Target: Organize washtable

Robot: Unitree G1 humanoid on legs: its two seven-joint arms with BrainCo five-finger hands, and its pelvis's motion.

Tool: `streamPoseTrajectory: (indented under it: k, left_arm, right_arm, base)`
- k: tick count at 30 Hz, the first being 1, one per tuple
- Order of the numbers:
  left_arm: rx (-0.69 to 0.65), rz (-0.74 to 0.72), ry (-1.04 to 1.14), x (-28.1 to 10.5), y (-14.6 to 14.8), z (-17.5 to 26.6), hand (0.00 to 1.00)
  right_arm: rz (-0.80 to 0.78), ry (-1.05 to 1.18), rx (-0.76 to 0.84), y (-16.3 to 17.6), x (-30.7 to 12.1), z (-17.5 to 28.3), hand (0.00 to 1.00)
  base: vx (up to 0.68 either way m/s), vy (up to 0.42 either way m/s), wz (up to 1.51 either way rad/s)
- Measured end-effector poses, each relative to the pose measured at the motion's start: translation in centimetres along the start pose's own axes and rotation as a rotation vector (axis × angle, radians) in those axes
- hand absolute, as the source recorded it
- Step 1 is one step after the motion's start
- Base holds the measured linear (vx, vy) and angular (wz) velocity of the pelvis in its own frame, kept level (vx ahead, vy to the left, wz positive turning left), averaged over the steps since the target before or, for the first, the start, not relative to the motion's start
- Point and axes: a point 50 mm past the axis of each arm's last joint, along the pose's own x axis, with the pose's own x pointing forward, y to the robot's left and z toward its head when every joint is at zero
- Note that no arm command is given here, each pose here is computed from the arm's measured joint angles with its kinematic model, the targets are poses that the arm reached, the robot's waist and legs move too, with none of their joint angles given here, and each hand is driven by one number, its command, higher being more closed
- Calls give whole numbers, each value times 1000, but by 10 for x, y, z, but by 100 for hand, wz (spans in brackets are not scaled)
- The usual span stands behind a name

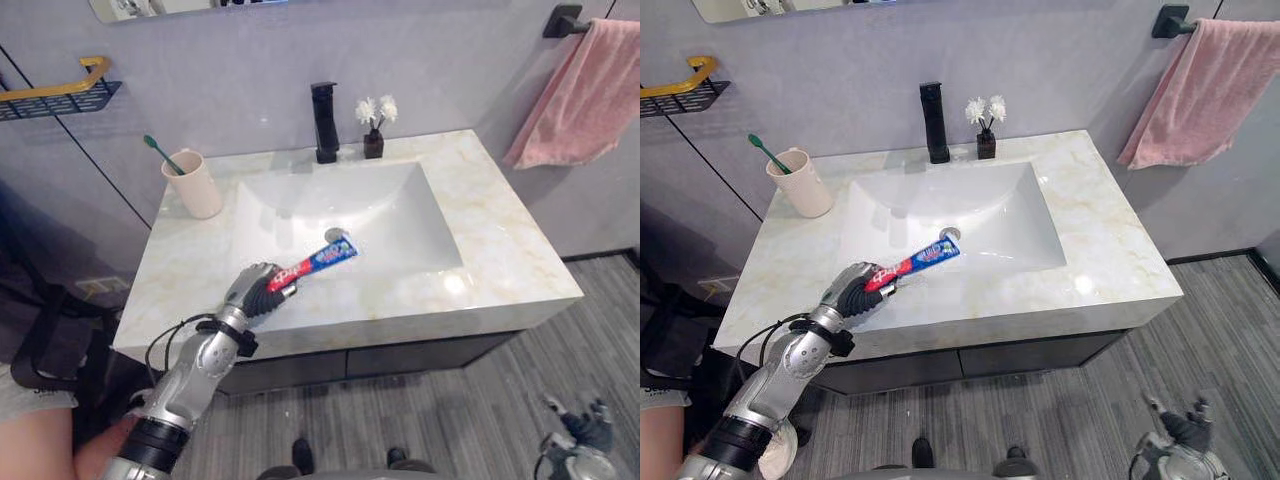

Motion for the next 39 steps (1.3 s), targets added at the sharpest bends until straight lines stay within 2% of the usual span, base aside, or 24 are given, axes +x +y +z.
streamPoseTrajectory:
  k: [2,4,8,10,11,13,14,15,16,19,20,21,22,26,31,39]
  left_arm:
    - [-49,63,-14,0,6,7,100]
    - [-128,161,-32,-1,15,15,100]
    - [-193,274,-45,-1,29,20,100]
    - [-252,333,-47,-2,36,20,100]
    - [-265,339,-49,-3,37,21,100]
    - [-307,358,-74,-3,41,25,100]
    - [-325,364,-84,-3,42,27,100]
    - [-337,365,-88,-3,42,28,100]
    - [-361,369,-90,-2,41,29,100]
    - [-405,377,-98,-1,38,32,100]
    - [-413,374,-106,0,36,35,100]
    - [-415,375,-108,1,35,35,100]
    - [-424,367,-120,3,32,39,100]
    - [-450,371,-197,16,31,58,100]
    - [-480,395,-231,23,29,69,100]
    - [-508,379,-251,24,19,80,100]
  right_arm:
    - [-64,-62,41,-9,2,16,0]
    - [-126,-245,98,-17,0,59,0]
    - [-64,-568,187,-1,-12,138,0]
    - [132,-816,314,24,-33,193,0]
    - [187,-870,341,30,-39,206,0]
    - [467,-1141,449,59,-79,262,0]
    - [599,-1233,495,73,-97,281,0]
    - [667,-1270,520,81,-105,289,0]
    - [847,-1333,591,103,-129,305,0]
    - [1104,-1320,657,141,-160,310,0]
    - [1238,-1266,656,164,-177,304,0]
    - [1280,-1244,651,171,-182,301,0]
    - [1388,-1155,629,195,-195,288,0]
    - [1585,-900,571,245,-223,250,0]
    - [1685,-747,567,266,-245,226,0]
    - [1634,-572,531,289,-244,200,0]
  base:
    - [-10,-14,-6]
    - [-3,-9,-10]
    - [-43,-26,-13]
    - [-53,-24,-3]
    - [-35,-12,-2]
    - [0,0,0]
    - [0,0,0]
    - [0,0,0]
    - [0,0,0]
    - [-5,-3,1]
    - [-18,-4,6]
    - [-27,-7,14]
    - [-36,-11,20]
    - [-37,-2,24]
    - [-49,2,11]
    - [-58,7,15]
